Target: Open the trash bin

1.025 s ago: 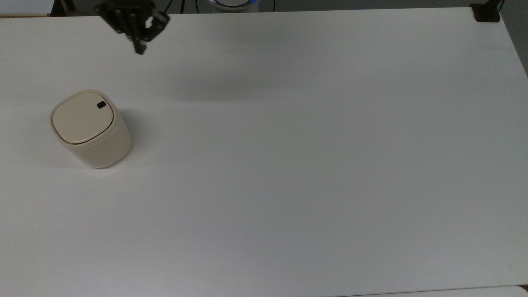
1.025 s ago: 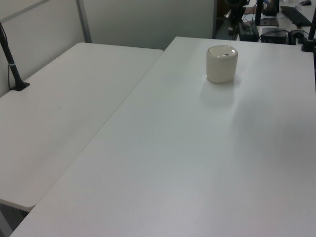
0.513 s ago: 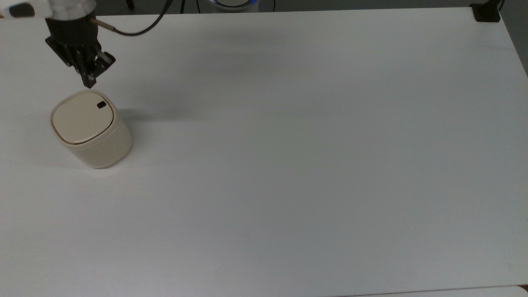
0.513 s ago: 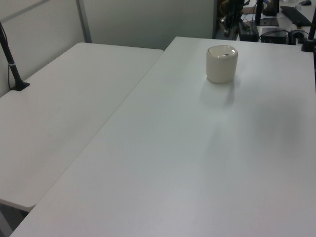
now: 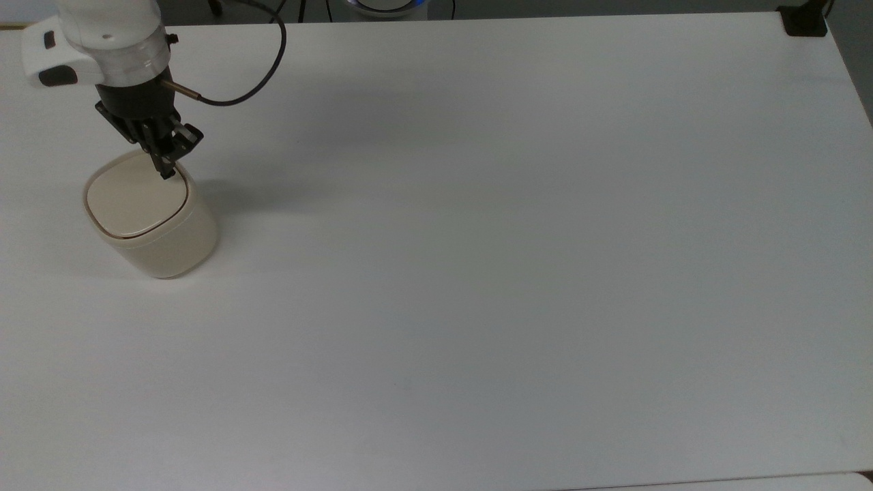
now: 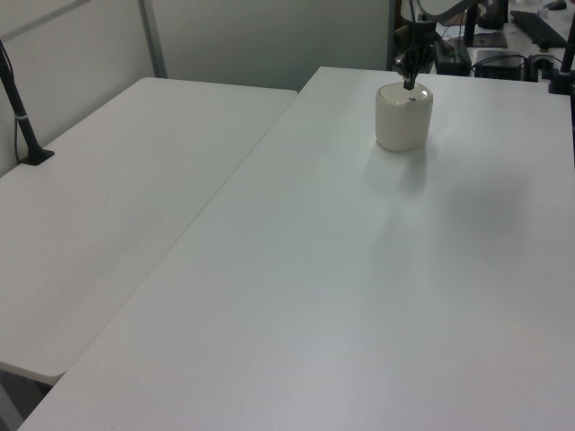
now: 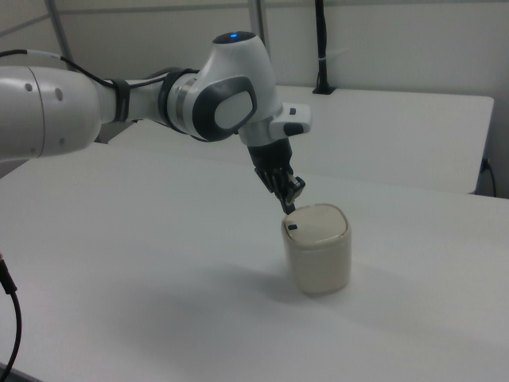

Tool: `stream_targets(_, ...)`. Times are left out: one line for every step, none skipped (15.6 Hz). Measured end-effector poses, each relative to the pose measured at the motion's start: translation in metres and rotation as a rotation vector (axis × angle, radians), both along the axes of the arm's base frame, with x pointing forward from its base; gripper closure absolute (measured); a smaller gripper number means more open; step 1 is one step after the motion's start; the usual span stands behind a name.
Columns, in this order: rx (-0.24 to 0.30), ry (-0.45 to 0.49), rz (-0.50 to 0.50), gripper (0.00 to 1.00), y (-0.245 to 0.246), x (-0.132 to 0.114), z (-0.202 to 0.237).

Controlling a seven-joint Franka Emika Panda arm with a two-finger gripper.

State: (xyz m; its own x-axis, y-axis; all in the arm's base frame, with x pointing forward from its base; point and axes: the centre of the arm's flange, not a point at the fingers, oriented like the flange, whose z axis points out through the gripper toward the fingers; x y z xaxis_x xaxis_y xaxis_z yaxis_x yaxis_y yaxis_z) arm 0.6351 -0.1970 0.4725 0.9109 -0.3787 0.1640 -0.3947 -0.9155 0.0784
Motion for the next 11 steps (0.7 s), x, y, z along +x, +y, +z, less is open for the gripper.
stream_targets(-0.002, -0.006, 0.000, 0.99, -0.001, 0.002, -0.003)
stream_targets(-0.004, -0.009, -0.001, 0.99, -0.002, 0.003, -0.005)
stream_targets(-0.005, -0.009, -0.003, 0.99, -0.004, 0.003, -0.007)
stream_targets(-0.006, -0.007, -0.005, 0.99, -0.005, 0.004, -0.010)
stream_targets(-0.006, -0.004, -0.007, 0.99, -0.006, 0.004, -0.012)
stream_targets(-0.006, 0.000, -0.008, 0.99, -0.007, 0.004, -0.015)
stream_targets(-0.006, 0.003, -0.008, 0.99, -0.007, 0.005, -0.017)
stream_targets(-0.006, 0.006, -0.008, 0.99, -0.007, 0.005, -0.019)
stream_targets(-0.005, 0.010, -0.008, 0.99, -0.007, 0.005, -0.021)
stream_targets(-0.005, 0.015, -0.008, 0.99, -0.007, 0.006, -0.025)
stream_targets(-0.005, 0.019, -0.008, 0.99, -0.007, 0.007, -0.028)
